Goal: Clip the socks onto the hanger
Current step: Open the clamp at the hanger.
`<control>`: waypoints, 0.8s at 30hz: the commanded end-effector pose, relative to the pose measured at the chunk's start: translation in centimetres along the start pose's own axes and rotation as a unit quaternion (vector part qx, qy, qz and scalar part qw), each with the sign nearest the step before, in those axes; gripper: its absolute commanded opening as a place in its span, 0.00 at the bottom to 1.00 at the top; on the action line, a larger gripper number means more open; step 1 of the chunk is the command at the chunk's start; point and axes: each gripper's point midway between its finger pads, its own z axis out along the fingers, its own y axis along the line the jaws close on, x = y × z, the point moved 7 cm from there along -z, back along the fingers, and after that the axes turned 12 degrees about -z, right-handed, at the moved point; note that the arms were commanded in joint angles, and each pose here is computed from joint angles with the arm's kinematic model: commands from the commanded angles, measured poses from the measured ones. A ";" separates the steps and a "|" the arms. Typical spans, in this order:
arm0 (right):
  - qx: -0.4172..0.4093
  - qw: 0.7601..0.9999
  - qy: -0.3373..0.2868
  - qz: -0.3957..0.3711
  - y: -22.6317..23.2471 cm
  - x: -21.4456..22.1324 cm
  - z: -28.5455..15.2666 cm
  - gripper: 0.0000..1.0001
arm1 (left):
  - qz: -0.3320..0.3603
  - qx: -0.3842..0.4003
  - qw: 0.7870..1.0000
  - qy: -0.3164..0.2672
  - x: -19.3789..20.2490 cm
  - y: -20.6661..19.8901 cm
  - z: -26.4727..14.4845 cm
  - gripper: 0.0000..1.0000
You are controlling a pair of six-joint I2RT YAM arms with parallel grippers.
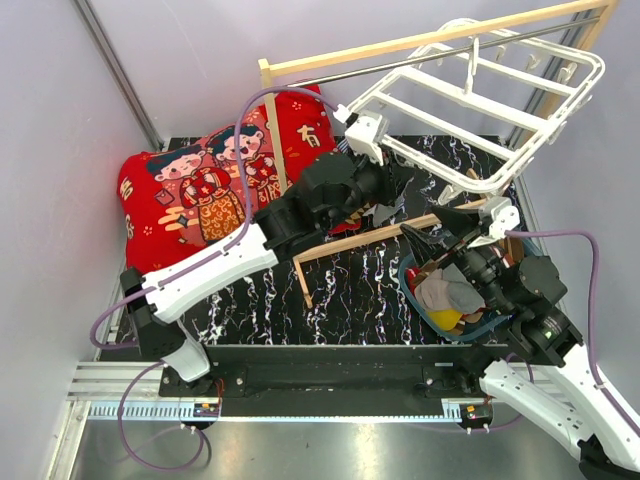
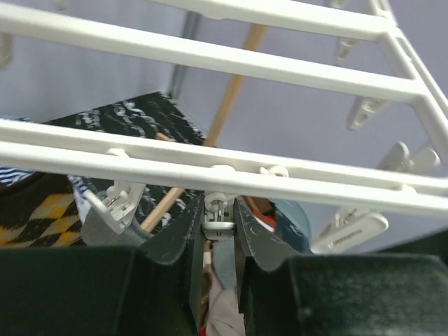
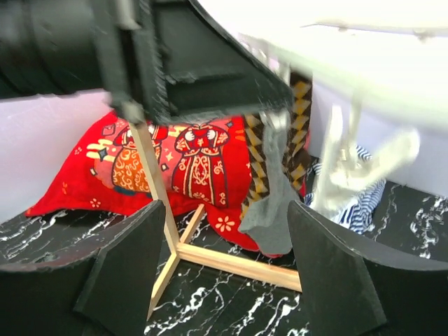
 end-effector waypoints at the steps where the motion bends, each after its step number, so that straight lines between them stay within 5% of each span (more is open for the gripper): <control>1: 0.021 0.999 -0.021 0.045 -0.1 -0.4 -0.2 0.79 | -0.011 0.123 0.992 0.003 -2.8 -3.4 -2.4 0.15; 10: 0.018 0.991 -0.048 0.122 0.5 -1.0 -0.5 0.77 | 0.036 0.202 0.977 0.052 -2.2 -3.7 -3.6 0.18; 24: 0.036 0.974 -0.104 0.197 0.8 0.2 0.2 0.70 | -0.002 0.268 0.960 0.085 -1.7 -3.7 -3.9 0.21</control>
